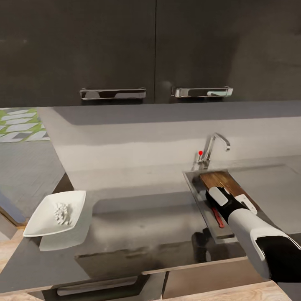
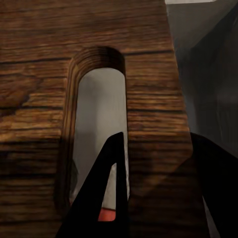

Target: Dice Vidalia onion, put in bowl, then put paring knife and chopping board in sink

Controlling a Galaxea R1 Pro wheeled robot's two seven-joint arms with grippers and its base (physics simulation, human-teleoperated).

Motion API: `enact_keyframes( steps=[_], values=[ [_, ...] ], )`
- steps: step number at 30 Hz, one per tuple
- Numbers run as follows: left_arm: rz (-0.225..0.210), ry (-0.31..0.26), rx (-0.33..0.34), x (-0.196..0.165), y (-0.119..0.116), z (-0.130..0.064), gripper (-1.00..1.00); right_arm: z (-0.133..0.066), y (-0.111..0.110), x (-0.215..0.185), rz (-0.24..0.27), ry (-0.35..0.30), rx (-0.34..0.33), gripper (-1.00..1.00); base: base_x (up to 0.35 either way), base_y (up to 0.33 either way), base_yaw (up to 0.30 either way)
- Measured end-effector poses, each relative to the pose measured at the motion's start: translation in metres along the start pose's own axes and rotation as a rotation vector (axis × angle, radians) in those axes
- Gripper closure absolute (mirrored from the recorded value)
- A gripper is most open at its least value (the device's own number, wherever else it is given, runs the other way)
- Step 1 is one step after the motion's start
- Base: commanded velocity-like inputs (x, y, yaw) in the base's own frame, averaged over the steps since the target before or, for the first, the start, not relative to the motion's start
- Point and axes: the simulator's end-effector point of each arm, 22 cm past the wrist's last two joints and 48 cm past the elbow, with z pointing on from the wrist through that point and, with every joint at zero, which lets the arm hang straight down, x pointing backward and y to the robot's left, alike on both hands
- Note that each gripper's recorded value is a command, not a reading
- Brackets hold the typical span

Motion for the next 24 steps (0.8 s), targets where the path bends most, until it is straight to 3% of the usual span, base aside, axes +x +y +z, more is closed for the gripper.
enact_keyframes(
  steps=[24],
  values=[
    [0.0,0.038,-0.006,0.01,0.001,-0.006,-1.0,0.015,-0.005,0.018,-0.03,0.009,0.025,1.0,0.028,0.0,0.0]
  ],
)
